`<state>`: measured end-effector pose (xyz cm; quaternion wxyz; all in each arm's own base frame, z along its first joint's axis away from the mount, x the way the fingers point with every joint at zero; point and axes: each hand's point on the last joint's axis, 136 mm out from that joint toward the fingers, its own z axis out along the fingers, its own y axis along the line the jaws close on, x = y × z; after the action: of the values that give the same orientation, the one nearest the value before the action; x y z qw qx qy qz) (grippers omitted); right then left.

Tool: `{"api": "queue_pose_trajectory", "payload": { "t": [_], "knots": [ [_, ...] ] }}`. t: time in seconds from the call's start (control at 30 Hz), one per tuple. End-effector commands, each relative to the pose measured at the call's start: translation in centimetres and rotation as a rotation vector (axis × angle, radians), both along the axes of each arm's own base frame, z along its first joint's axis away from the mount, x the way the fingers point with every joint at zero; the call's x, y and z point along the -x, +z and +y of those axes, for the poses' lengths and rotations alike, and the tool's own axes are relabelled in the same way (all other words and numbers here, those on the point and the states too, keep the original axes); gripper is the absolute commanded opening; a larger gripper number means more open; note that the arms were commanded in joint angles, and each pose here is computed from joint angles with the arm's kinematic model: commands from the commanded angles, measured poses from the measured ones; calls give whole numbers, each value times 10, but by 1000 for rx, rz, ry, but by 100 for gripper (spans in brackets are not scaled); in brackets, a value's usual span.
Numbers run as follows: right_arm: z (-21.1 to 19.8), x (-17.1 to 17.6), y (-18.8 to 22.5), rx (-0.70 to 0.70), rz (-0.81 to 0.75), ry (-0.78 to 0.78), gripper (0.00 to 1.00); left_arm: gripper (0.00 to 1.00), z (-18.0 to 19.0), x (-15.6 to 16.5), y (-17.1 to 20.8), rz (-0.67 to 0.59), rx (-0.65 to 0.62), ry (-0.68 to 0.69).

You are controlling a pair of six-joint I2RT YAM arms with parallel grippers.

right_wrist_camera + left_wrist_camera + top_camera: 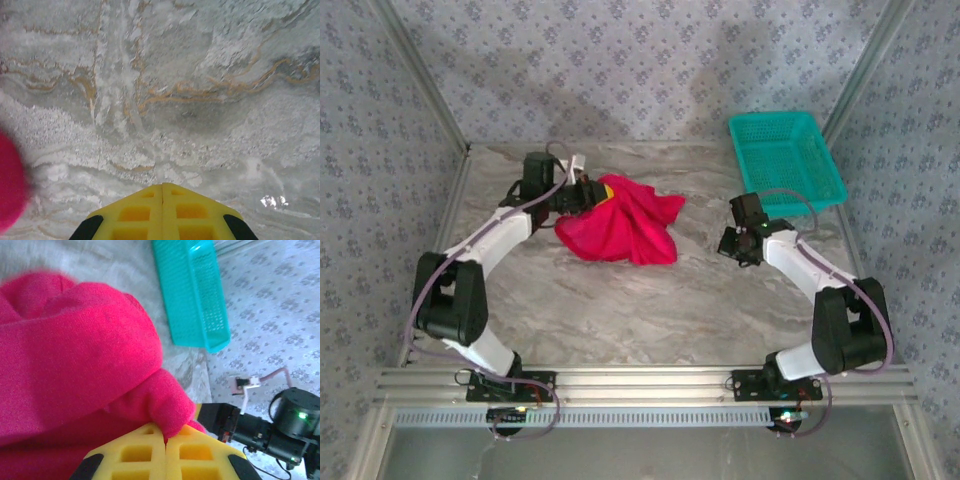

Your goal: Fold the inside-out t-shirt

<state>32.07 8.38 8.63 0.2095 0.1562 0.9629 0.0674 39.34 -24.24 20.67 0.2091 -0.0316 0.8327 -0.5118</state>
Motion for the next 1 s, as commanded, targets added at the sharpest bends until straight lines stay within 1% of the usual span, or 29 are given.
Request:
{"api": "queue_pose_trajectory", "payload": {
  "t": [0.0,0.03,0.07,0.13,0.2,0.23,0.27,0.3,0.37,0.43,0.5,0.53,0.57,0.6,0.67,0.7,0.73,0.8,0.97],
  "knots": [
    [29,-3,24,-41,-22,75,0,0,-20,1,17,-25,86,-51],
    [43,-4,32,-72,-43,110,4,0,-23,1,13,-16,73,-57],
    [59,-5,39,-109,-67,149,10,0,-25,1,10,-11,64,-62],
    [95,-7,54,-198,-127,245,34,0,-27,1,6,3,52,-68],
    [131,-7,63,-252,-174,346,52,0,-28,1,4,7,46,-71],
    [146,-7,64,-250,-188,395,63,0,-27,1,4,11,42,-71],
    [159,-9,64,-237,-204,441,70,0,-27,1,5,10,38,-74],
    [174,-11,63,-225,-212,494,75,0,-27,2,5,11,32,-78],
    [195,-23,55,-207,-215,540,81,0,-27,3,8,10,27,-84],
    [214,-44,47,-198,-220,554,83,0,-26,5,11,8,23,-91],
    [220,-67,35,-161,-216,520,84,0,-25,8,15,3,24,-98],
    [220,-79,28,-138,-214,494,83,0,-25,10,18,1,25,-102],
    [218,-91,24,-119,-216,466,80,0,-24,12,19,-1,24,-104],
    [215,-102,21,-106,-214,434,70,0,-23,14,22,-4,24,-109],
    [206,-116,20,-113,-205,388,35,0,-18,19,26,-7,17,-114],
    [200,-118,22,-118,-197,371,13,0,-14,21,28,-12,10,-114],
    [194,-117,26,-121,-193,364,0,0,-9,23,29,-14,1,-111],
    [181,-109,35,-125,-186,373,0,0,1,23,31,-22,-13,-102],
    [164,-68,58,-197,-165,501,0,0,30,8,28,-13,-17,-44]
  ]
}}
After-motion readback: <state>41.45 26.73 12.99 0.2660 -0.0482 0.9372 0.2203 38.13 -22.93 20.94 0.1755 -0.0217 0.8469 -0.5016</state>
